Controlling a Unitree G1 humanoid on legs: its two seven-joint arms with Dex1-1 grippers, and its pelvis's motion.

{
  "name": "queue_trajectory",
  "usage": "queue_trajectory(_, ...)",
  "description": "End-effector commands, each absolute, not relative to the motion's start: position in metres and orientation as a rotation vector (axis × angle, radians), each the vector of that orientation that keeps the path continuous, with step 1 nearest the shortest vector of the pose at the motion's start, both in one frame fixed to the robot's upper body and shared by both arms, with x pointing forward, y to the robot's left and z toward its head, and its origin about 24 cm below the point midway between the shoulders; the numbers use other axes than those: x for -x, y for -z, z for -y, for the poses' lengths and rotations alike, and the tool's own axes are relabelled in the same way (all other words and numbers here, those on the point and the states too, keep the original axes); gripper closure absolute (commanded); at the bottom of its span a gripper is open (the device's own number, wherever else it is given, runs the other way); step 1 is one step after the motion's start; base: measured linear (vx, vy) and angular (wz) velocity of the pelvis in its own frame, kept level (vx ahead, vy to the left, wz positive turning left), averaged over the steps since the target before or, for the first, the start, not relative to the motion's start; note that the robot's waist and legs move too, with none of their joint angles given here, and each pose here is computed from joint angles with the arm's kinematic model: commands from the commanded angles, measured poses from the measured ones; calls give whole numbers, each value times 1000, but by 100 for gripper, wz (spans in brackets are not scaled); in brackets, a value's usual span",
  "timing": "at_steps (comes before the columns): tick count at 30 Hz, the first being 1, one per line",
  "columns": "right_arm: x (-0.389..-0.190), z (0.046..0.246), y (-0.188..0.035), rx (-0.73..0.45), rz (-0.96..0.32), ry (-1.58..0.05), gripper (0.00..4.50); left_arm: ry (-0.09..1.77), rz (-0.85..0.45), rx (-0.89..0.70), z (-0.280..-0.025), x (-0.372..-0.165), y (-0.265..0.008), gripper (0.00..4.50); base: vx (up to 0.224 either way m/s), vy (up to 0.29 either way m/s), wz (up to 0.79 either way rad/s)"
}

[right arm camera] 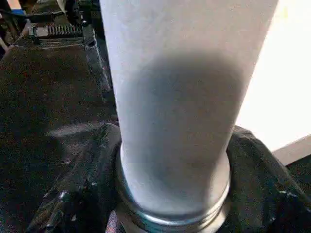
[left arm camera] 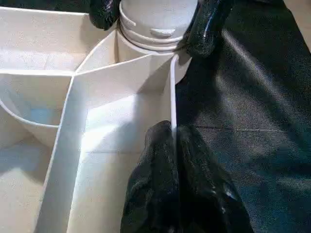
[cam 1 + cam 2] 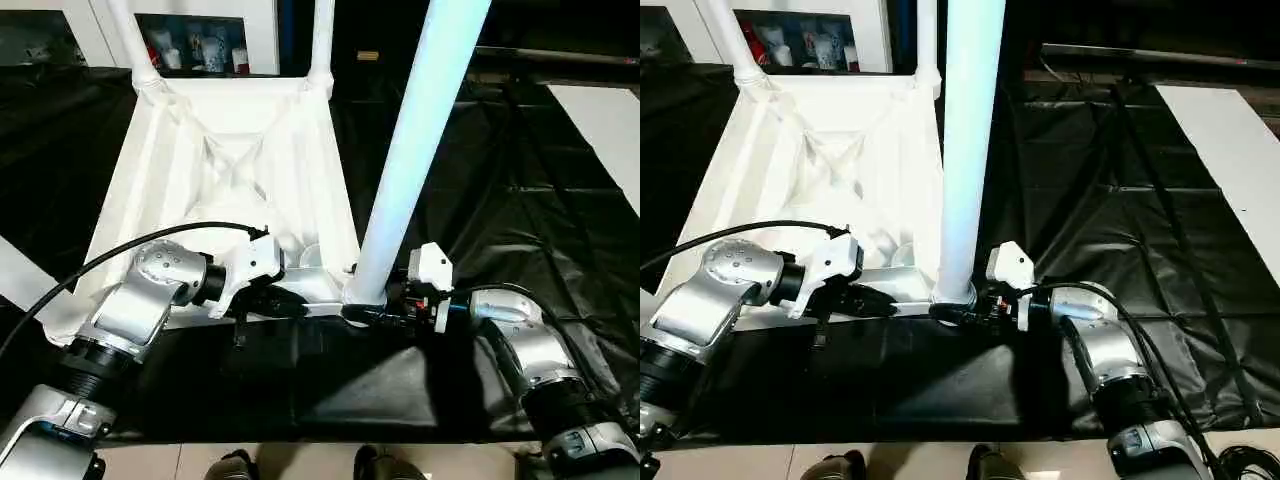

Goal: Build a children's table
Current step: Rotate leg to tighten

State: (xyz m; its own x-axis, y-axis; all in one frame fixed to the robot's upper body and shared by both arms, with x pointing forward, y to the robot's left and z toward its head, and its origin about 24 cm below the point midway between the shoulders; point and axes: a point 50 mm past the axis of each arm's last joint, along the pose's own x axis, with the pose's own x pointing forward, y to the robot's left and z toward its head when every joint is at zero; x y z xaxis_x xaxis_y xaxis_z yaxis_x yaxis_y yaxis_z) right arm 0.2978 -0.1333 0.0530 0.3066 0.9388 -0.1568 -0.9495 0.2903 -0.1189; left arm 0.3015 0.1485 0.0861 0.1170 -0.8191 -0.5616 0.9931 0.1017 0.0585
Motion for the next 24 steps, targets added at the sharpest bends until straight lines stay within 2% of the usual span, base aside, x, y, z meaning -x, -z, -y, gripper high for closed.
queue_trajectory(1,-305,134,-37,248,-122,-1092,180,1388,-548,-478,-138,-297,-55,450,0,0,0)
queue_trajectory(3,-309,132,-34,233,-124,-1019,181,1346,-548,-466,-135,-301,-53,450,-36,-2,-1)
queue_trajectory(4,-315,128,-31,172,-124,-896,181,1291,-551,-451,-129,-306,-49,450,-73,-5,-1)
queue_trajectory(6,-317,126,-30,146,-127,-853,181,1273,-552,-449,-127,-307,-48,450,-68,0,-3)
queue_trajectory(11,-329,102,-26,20,-146,-577,181,1151,-545,-399,-100,-321,-43,450,-67,10,-6)
queue_trajectory(17,-339,72,-22,49,-206,-339,181,952,-552,-423,-82,-339,-39,450,-60,35,-10)
queue_trajectory(20,-339,62,-25,16,-199,-346,181,956,-556,-437,-81,-339,-38,450,0,0,0)
queue_trajectory(22,-336,54,-28,-66,-166,-434,181,987,-549,-443,-80,-337,-39,450,0,0,0)
queue_trajectory(24,-334,53,-31,-91,-139,-486,126,1002,-544,-441,-82,-336,-39,450,0,0,0)
